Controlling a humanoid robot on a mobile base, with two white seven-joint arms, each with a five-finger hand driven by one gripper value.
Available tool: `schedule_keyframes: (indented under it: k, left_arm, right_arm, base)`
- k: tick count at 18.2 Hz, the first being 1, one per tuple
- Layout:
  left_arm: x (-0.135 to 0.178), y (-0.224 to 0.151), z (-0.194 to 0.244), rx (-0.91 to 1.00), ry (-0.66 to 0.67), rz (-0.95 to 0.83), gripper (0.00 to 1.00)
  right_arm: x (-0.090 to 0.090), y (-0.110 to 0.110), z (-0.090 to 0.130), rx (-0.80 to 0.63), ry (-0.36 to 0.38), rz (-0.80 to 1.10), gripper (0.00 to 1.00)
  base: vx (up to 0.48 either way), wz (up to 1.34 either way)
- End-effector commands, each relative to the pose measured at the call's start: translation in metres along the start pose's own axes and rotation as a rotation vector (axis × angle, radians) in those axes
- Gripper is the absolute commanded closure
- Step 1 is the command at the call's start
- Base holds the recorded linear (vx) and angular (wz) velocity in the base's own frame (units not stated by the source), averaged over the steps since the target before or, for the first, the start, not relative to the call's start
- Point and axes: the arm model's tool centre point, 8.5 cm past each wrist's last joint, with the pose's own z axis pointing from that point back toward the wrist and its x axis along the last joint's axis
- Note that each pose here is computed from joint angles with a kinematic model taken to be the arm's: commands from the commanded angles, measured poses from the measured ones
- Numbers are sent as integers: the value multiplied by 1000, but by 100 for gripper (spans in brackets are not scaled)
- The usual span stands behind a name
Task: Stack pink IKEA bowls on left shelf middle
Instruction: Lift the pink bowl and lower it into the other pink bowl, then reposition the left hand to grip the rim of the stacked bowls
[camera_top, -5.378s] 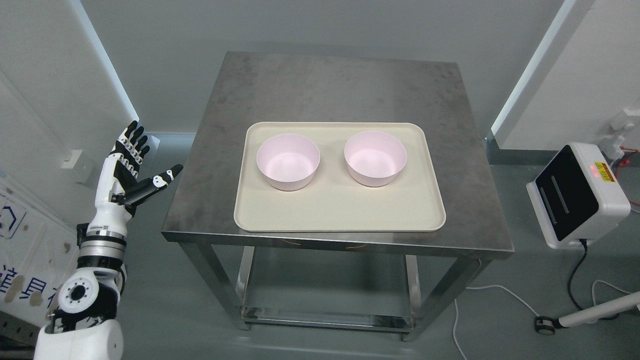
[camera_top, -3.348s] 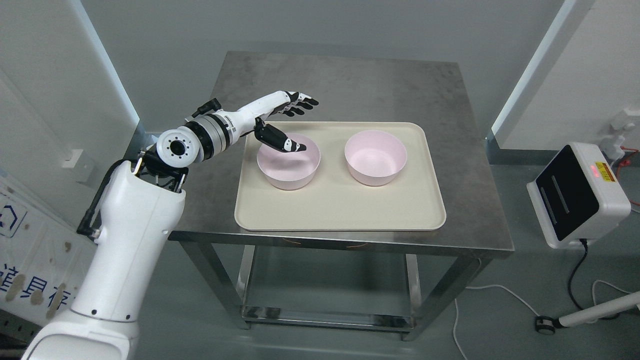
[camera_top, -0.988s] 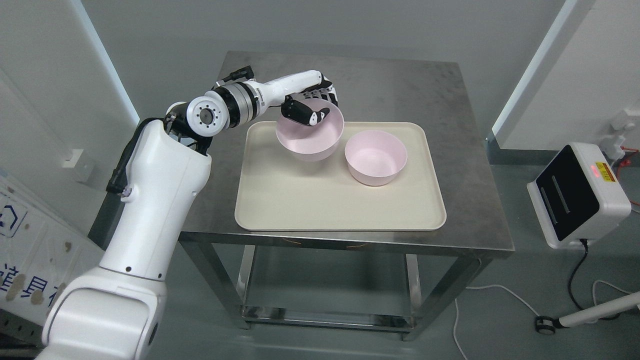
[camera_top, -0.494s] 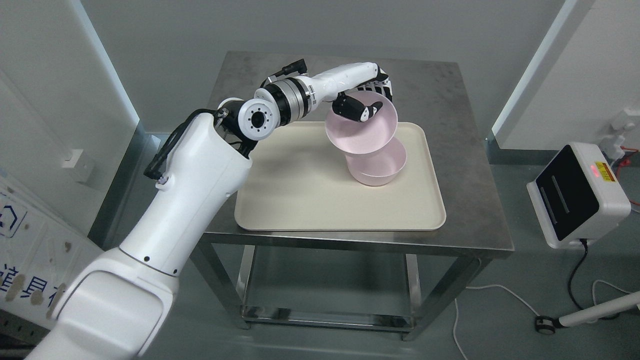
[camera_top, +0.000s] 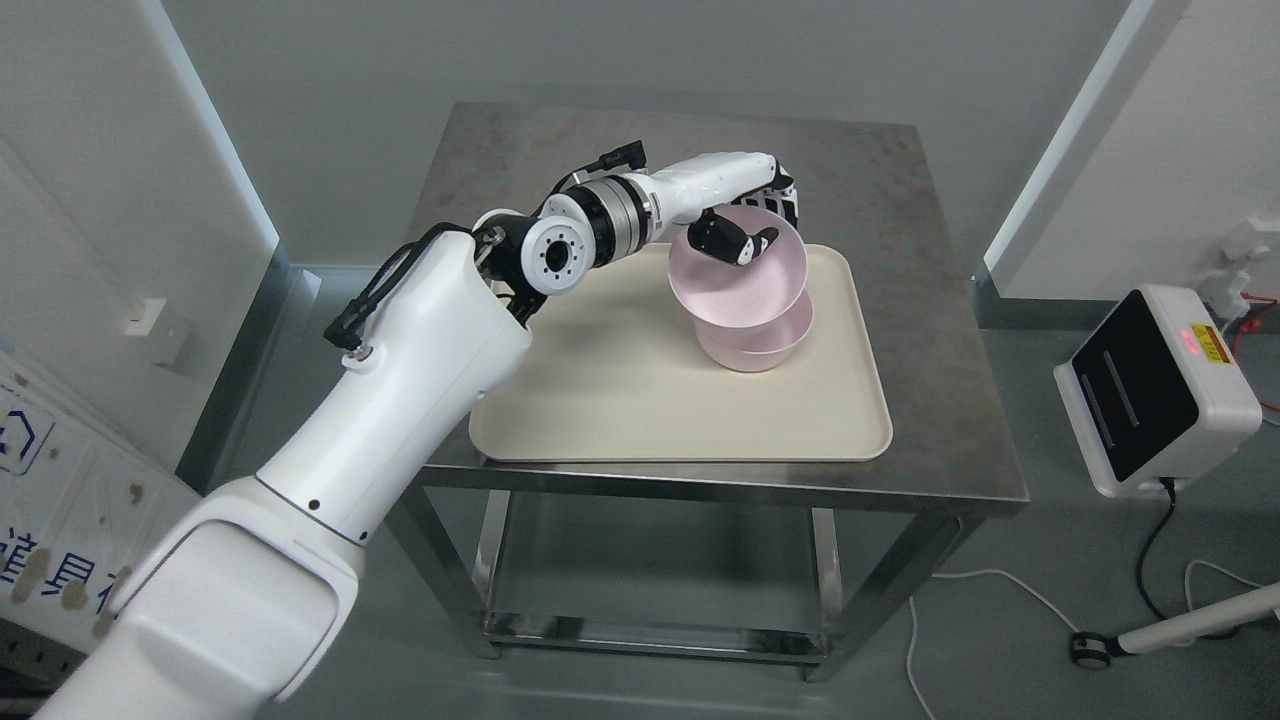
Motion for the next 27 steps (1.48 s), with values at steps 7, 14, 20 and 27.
schedule_keyframes:
  k: [7,14,20,27]
  left_arm:
    - [-18,-6,-2,13,60,-17,93]
    - [-23,-3,2,34,57,22,56]
    - [-44,47,79,397,-261,529,49]
    - [27,-62,69,207,-408,355,15]
  right_arm:
    - [0,-11,0,-18,0,3,0]
    - [0,-11,0,-18,0,3,0]
    - [0,-11,0,-18,0,3,0]
    - [0,-11,0,-17,0,1,0]
  base:
    - [0,0]
    - [0,0]
    - [0,0]
    - [0,0]
